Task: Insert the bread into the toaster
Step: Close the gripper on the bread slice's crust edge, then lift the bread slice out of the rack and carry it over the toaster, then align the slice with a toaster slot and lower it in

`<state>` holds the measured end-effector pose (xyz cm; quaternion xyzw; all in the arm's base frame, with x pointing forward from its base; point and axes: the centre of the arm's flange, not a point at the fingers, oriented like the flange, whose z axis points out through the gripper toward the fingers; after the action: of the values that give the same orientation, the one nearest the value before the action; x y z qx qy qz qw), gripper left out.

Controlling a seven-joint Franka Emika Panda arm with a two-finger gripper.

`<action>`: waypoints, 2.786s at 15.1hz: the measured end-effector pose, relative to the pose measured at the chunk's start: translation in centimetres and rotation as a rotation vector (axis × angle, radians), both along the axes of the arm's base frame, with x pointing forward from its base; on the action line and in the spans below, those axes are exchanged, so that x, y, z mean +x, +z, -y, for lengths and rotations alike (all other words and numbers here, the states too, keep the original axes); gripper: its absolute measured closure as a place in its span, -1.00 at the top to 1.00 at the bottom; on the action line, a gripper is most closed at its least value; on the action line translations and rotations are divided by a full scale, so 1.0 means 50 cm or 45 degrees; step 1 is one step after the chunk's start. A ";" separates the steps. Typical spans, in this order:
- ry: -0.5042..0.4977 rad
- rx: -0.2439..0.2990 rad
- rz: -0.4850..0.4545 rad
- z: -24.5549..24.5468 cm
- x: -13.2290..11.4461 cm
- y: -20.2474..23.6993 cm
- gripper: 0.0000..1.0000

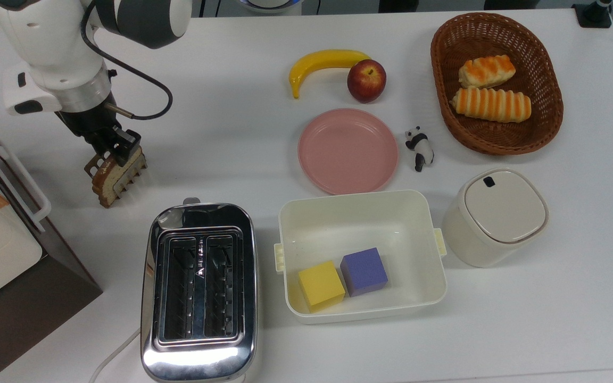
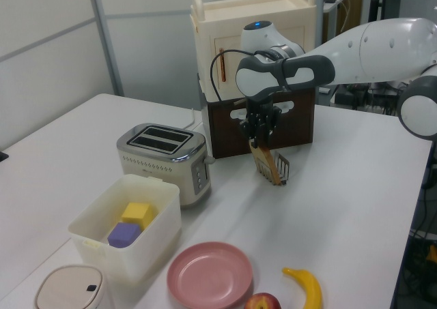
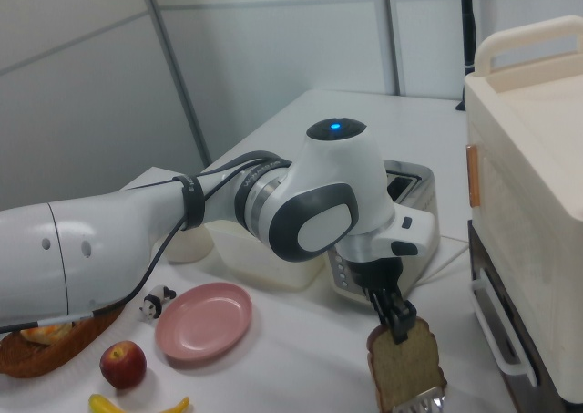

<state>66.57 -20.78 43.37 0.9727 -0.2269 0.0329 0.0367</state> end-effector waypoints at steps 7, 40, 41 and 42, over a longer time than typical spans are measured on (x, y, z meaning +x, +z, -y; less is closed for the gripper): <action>0.021 -0.006 0.007 0.002 0.002 0.007 -0.84; 0.326 0.015 0.933 -0.289 0.146 0.266 -0.84; 0.342 0.007 0.933 -0.289 0.146 0.266 -0.84; 0.353 0.002 0.933 -0.289 0.146 0.267 -0.84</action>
<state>73.86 -6.32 56.73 0.9179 -0.0914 0.3826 -0.0524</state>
